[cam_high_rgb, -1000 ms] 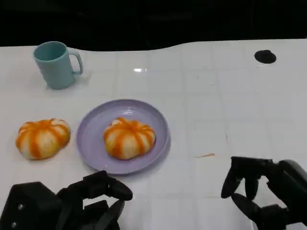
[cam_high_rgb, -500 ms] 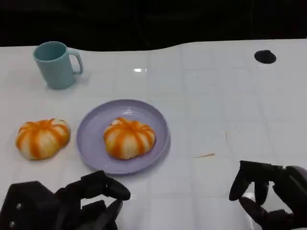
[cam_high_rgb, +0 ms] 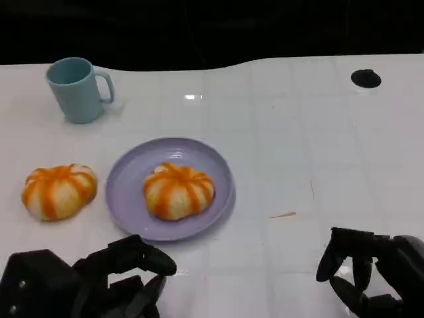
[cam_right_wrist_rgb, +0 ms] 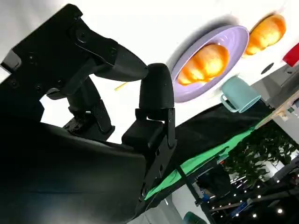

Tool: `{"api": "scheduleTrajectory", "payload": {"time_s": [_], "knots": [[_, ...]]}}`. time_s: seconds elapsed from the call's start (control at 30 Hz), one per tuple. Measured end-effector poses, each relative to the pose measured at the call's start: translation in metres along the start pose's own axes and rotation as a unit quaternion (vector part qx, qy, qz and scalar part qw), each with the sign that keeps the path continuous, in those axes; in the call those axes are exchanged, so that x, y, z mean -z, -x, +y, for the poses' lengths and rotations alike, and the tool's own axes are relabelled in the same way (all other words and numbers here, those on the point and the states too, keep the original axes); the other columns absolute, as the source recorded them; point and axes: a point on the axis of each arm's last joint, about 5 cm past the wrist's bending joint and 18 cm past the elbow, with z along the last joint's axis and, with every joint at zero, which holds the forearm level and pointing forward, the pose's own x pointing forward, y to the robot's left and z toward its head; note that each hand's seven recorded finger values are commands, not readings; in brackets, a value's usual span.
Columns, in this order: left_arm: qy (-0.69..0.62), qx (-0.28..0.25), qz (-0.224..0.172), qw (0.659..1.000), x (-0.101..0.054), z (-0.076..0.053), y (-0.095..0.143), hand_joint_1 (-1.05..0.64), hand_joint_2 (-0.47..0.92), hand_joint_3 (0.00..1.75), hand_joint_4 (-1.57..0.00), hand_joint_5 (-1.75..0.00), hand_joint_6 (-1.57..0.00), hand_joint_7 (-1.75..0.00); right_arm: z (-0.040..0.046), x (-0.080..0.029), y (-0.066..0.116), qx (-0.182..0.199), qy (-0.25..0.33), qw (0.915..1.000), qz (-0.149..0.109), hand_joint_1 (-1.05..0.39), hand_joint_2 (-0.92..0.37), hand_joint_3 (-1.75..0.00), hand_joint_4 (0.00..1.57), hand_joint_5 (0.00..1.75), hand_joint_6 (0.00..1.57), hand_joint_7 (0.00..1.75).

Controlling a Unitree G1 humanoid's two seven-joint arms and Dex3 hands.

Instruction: Grasp the bread from the table and place it into the plate.

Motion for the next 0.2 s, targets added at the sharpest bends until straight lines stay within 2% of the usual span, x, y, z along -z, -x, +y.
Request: {"api": "scheduleTrajectory", "payload": {"time_s": [0.2], "knots": [[0.002, 0.0, 0.003, 1.0, 0.0001, 0.0002, 0.0001, -0.27, 0.76, 0.74, -0.67, -1.75, -0.63, -1.29, 0.0009, -0.001, -0.0004, -0.001, 0.002, 1.0, -0.001, -0.23, -0.34, -1.23, 0.9, 1.72, 0.85, 1.32]]}}
